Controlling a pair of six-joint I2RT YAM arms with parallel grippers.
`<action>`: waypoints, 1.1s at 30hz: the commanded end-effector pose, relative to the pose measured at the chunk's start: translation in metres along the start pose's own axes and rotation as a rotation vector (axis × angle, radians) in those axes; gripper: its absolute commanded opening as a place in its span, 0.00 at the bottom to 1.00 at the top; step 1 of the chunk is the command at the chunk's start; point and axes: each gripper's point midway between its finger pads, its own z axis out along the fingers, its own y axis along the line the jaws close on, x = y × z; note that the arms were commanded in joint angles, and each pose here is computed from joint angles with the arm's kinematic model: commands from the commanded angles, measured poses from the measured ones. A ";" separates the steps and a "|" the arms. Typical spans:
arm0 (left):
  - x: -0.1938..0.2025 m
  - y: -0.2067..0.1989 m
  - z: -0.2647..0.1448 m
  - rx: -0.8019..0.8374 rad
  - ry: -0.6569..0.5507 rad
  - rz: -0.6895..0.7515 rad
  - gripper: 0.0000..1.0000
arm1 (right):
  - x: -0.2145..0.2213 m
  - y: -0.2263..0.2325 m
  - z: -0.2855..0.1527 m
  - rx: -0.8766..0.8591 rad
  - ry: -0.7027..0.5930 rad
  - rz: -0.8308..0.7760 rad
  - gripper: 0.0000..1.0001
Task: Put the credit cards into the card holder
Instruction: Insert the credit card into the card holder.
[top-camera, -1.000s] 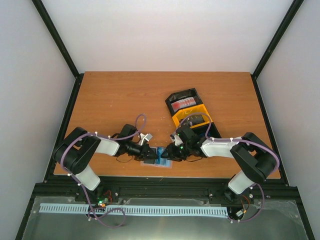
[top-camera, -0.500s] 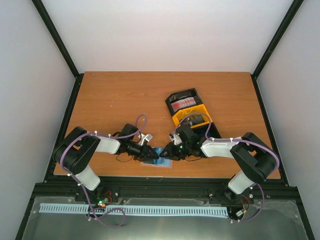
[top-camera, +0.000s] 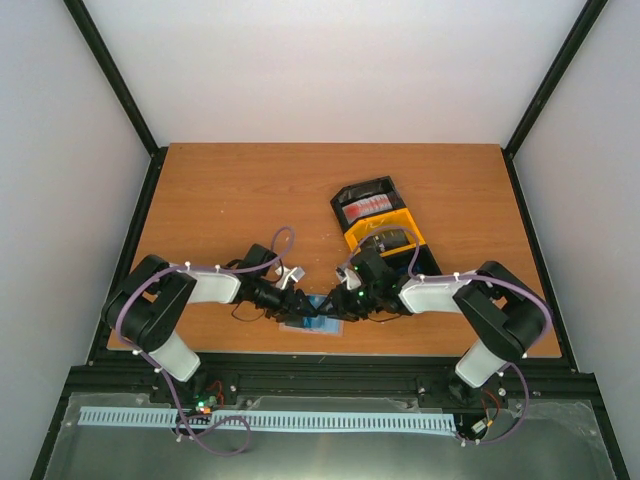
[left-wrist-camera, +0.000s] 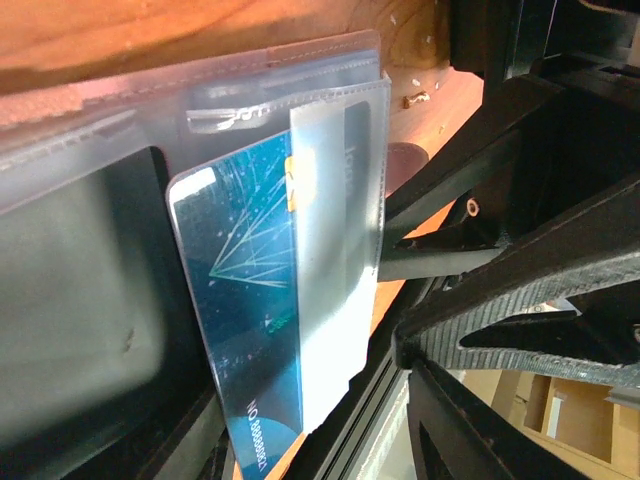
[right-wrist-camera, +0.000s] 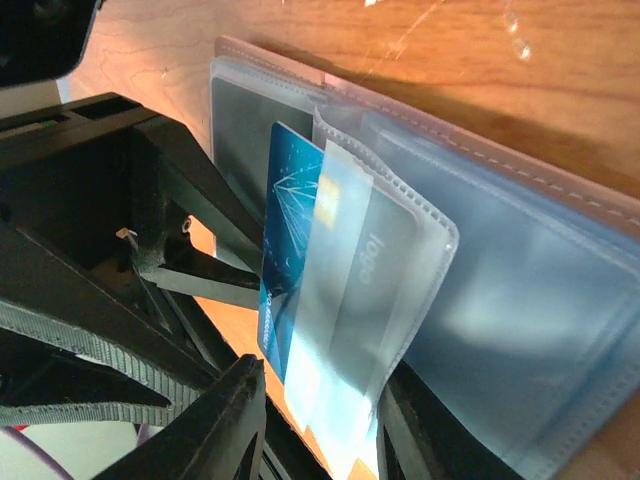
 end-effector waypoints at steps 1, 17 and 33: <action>-0.009 -0.003 -0.002 -0.021 -0.018 0.038 0.48 | 0.001 0.017 0.002 -0.095 0.028 -0.037 0.33; -0.011 -0.006 -0.002 -0.012 -0.021 0.041 0.47 | -0.010 0.019 0.008 -0.093 0.011 -0.052 0.14; -0.012 -0.009 -0.025 -0.150 -0.092 -0.003 0.61 | -0.006 -0.002 -0.003 0.057 -0.009 -0.007 0.03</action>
